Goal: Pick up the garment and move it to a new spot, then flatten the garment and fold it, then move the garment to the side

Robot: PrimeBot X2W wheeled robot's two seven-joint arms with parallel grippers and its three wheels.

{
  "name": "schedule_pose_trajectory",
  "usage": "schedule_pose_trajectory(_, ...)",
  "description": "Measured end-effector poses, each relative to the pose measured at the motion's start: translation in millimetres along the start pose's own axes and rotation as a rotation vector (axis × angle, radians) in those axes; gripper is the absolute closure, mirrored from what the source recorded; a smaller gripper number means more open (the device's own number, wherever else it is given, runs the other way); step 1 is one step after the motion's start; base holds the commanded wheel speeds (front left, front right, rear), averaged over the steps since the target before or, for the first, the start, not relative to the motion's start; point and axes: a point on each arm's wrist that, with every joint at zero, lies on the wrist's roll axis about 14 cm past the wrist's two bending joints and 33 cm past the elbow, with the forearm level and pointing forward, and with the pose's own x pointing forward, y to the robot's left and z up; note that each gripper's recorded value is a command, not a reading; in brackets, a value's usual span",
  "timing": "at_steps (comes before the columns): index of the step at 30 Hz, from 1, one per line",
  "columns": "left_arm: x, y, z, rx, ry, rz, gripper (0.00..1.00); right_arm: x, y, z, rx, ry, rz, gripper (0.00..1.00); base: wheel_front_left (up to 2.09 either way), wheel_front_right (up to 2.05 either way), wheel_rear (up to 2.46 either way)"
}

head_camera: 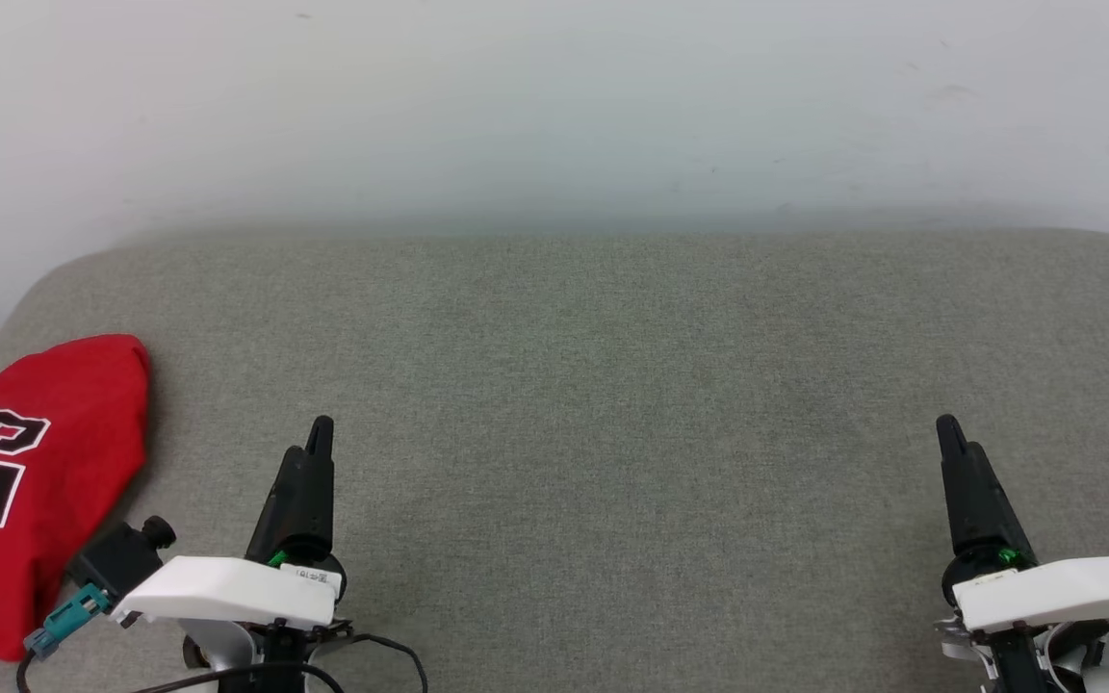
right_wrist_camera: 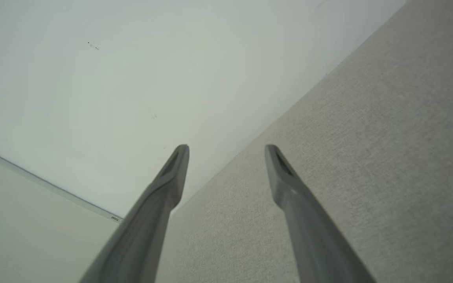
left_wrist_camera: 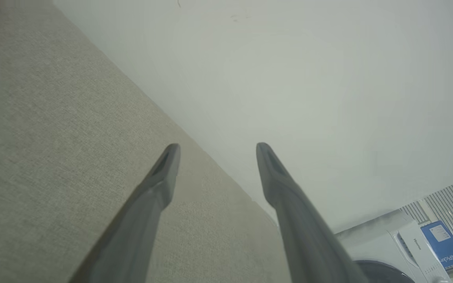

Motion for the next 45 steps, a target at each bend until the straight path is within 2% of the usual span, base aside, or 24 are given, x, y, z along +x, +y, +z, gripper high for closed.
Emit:
schedule_pose_trajectory(15,0,-8,2,0.360,-0.011,-0.040,0.00,-1,13,1,-0.350,0.000,0.051,0.00,0.00,0.00,0.00)
schedule_pose_trajectory(24,0,-9,2,0.540,-0.007,-0.051,0.00,-2,19,0,-0.496,0.011,0.077,0.00,0.00,0.00,0.00)
schedule_pose_trajectory(33,-1,-11,-1,0.671,-0.001,-0.067,0.00,-3,22,-1,-0.623,0.028,0.084,0.00,0.00,0.00,0.00)
schedule_pose_trajectory(45,-3,-7,-5,0.763,0.004,-0.072,0.00,-5,21,-1,-0.746,0.040,0.082,0.00,0.00,0.00,0.00)
